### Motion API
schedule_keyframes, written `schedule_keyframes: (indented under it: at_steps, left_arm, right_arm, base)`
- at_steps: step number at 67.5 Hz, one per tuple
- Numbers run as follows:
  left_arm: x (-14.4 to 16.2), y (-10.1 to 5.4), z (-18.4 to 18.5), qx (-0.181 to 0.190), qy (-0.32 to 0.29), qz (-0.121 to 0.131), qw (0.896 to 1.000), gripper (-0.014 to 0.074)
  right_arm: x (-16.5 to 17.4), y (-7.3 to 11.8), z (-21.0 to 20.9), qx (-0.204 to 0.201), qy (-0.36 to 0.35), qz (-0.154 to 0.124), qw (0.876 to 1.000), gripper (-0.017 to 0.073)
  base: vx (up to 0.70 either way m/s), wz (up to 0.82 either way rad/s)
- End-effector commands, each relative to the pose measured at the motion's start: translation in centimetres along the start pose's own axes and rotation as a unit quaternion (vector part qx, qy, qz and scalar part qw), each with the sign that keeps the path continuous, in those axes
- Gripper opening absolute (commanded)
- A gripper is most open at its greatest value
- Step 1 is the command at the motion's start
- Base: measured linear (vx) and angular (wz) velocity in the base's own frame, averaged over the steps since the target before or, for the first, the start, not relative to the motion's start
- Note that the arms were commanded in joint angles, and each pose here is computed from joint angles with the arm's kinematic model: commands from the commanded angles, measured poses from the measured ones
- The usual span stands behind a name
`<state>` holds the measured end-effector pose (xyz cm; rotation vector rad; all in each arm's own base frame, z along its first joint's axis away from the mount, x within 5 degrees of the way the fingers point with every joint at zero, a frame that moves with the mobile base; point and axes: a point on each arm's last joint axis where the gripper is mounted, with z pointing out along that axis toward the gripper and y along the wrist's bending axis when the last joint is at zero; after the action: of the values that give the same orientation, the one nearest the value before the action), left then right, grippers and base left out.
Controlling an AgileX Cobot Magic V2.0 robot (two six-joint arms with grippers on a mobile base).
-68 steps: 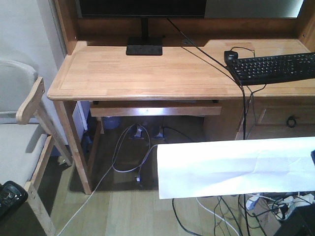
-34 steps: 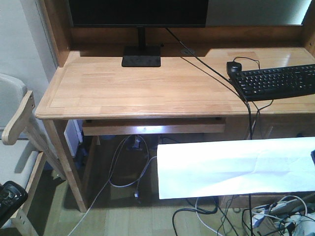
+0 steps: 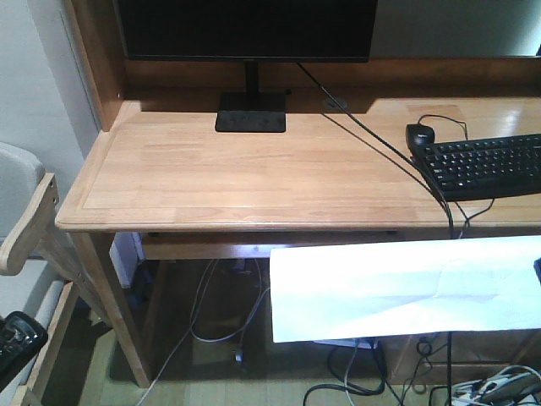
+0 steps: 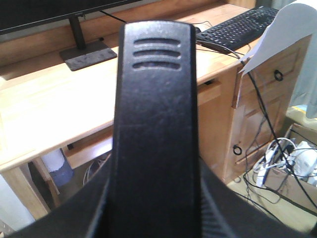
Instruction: Grab stapler and paper to desk for stapling
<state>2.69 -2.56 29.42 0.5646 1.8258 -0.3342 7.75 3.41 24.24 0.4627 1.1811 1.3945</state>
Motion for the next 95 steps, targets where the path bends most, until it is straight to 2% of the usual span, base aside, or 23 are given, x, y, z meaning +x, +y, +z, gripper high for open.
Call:
schedule_keyframes:
  at_steps: [1, 95]
  left_arm:
    - [-1.93, 0.20, -0.41, -0.008, -0.068, -0.008, 0.998, -0.0007]
    - [-1.93, 0.20, -0.41, -0.008, -0.068, -0.008, 0.998, -0.0007]
  right_arm:
    - [-0.32, 0.97, 0.33, -0.037, -0.007, -0.003, 0.999, -0.0008]
    - [-0.32, 0.97, 0.33, -0.037, -0.007, -0.003, 0.999, -0.0008]
  base:
    - [0.14, 0.05]
    - [0.10, -0.02]
